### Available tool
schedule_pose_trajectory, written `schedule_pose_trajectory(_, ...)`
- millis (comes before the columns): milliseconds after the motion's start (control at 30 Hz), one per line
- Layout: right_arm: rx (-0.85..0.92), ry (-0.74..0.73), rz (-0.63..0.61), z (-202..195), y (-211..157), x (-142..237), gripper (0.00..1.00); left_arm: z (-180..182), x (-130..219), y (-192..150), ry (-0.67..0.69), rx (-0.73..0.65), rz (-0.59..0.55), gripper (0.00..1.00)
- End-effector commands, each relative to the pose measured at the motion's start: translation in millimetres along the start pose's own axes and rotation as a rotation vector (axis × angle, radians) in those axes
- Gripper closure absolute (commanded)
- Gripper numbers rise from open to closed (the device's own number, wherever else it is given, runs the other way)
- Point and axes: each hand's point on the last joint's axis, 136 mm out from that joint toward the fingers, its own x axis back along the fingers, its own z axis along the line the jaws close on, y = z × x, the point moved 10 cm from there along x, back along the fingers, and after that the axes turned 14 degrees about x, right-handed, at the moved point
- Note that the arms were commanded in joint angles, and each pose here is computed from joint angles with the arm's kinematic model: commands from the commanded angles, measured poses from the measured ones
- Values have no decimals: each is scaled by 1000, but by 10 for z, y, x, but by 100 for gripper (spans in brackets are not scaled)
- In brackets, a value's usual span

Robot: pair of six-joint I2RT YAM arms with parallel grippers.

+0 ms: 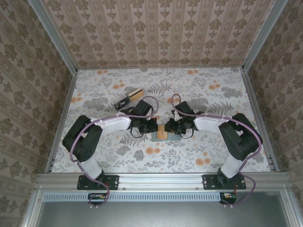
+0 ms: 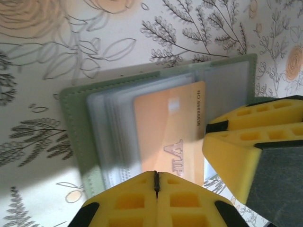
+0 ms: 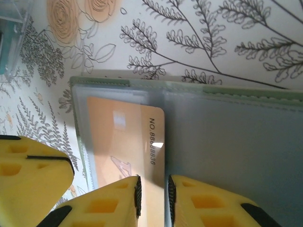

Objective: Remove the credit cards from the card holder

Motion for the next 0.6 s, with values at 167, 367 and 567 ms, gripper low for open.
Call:
schedule_pose_trajectory(167,-27,10,31,-69,-71,-63,75,136,-164,-15,101,28,47,100)
schedule_pose_trajectory(367,-38,40,33,-67,-65,-111,77,177,-208,-27,121,43,62,100)
schedule_pose_trajectory(567,-45,36,26,-78,-68,-106,88,188,-190,-32,135,43,58,100)
